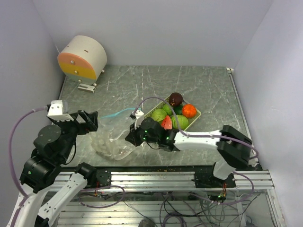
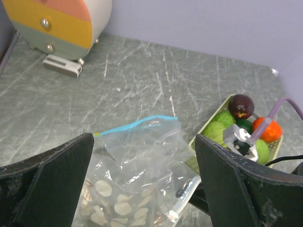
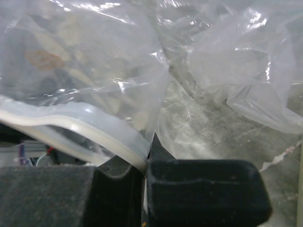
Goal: Place the food in the zip-top bag and seal the zipper
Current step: Pick up the zipper food storage bag at the center of the board.
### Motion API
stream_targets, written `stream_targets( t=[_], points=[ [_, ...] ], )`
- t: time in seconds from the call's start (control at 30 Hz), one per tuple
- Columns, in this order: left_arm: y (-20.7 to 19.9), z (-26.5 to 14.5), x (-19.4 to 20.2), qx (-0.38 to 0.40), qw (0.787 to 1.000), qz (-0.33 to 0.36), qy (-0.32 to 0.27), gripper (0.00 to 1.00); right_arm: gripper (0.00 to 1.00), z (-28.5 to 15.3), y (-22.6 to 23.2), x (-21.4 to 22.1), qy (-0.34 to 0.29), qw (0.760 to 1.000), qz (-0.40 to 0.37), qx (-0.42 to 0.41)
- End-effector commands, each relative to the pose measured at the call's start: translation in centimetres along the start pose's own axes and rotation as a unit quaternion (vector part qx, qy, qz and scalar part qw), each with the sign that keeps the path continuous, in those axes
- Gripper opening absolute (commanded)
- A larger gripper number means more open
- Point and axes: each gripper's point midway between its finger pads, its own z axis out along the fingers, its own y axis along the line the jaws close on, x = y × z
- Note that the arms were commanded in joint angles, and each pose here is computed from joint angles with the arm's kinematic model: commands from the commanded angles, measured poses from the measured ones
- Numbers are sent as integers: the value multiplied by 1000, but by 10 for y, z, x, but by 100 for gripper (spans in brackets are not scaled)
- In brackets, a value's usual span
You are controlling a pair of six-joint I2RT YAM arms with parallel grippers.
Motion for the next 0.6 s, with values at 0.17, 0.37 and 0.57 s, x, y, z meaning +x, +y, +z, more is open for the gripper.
stream_targets(
  t=[0.17, 0.37, 0.57],
  points=[
    [-47, -44, -79, 137, 986, 16, -90, 98, 0, -80, 16, -97, -91, 993, 35, 65],
    [-46, -35, -61, 135, 988, 22, -68, 96, 0, -94, -4, -143, -165, 975, 33, 147],
    [-55, -7, -1, 154, 988, 16, 17, 92, 0, -91, -19, -166, -187, 958, 33, 214]
  ],
)
